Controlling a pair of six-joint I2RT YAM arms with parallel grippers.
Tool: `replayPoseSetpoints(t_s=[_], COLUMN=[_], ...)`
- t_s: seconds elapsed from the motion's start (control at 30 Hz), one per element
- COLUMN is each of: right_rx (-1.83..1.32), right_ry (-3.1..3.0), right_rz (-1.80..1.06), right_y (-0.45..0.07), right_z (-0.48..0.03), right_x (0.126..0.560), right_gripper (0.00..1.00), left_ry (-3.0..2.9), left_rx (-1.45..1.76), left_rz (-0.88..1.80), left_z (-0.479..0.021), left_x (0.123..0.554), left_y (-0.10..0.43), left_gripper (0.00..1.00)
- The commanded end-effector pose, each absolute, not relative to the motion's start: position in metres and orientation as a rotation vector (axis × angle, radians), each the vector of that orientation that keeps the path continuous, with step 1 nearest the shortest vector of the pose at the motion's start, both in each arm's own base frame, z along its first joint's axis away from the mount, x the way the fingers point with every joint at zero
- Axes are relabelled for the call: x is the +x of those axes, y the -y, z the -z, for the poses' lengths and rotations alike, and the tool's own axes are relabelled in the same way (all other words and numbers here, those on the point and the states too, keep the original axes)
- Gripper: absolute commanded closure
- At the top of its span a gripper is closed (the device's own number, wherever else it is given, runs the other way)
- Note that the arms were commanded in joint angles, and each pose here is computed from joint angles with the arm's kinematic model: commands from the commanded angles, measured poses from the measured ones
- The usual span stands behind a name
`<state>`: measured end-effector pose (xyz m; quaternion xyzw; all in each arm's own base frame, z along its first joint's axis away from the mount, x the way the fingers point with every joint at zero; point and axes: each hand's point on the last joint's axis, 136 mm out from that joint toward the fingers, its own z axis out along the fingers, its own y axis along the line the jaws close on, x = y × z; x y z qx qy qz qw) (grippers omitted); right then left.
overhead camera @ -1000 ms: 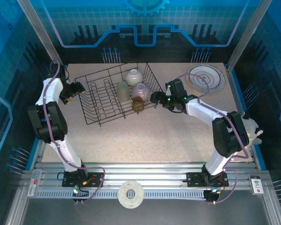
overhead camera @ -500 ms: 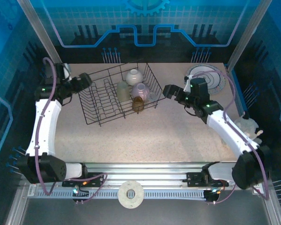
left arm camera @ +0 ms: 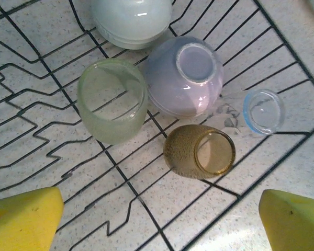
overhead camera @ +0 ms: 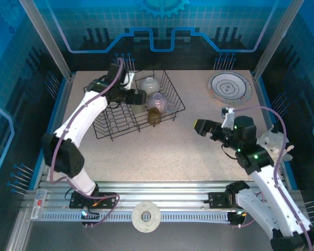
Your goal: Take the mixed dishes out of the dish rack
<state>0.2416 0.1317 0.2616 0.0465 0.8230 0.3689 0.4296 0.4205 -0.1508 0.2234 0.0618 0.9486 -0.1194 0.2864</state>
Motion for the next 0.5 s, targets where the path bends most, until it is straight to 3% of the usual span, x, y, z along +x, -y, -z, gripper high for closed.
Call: replayPoseSetpoints(t_s=[0.0, 0.23, 0.47], right_rx=[0.103, 0.051, 0.024], right_ry=[-2.115, -2.079, -2.053], right_rz=[-0.957, -1.061, -1.046], right_y=[-0.131, -0.134, -0.13], right_z=[-0.243, -0.242, -0.244], right_x=[0.216, 0.178, 0.169], right_gripper=[0.0, 0.0, 0.0], left_ry=[-2.561, -2.637, -2.668], left_rx=[0.168, 0.112, 0.072], left_rz=[0.167, 0.076, 0.022], left_z=[-0.215, -0.184, -0.165], left_x=[0.438, 0.463, 0.479], left_y=[0.138, 0.135, 0.134], left_gripper=[0.05, 0.09, 0.13])
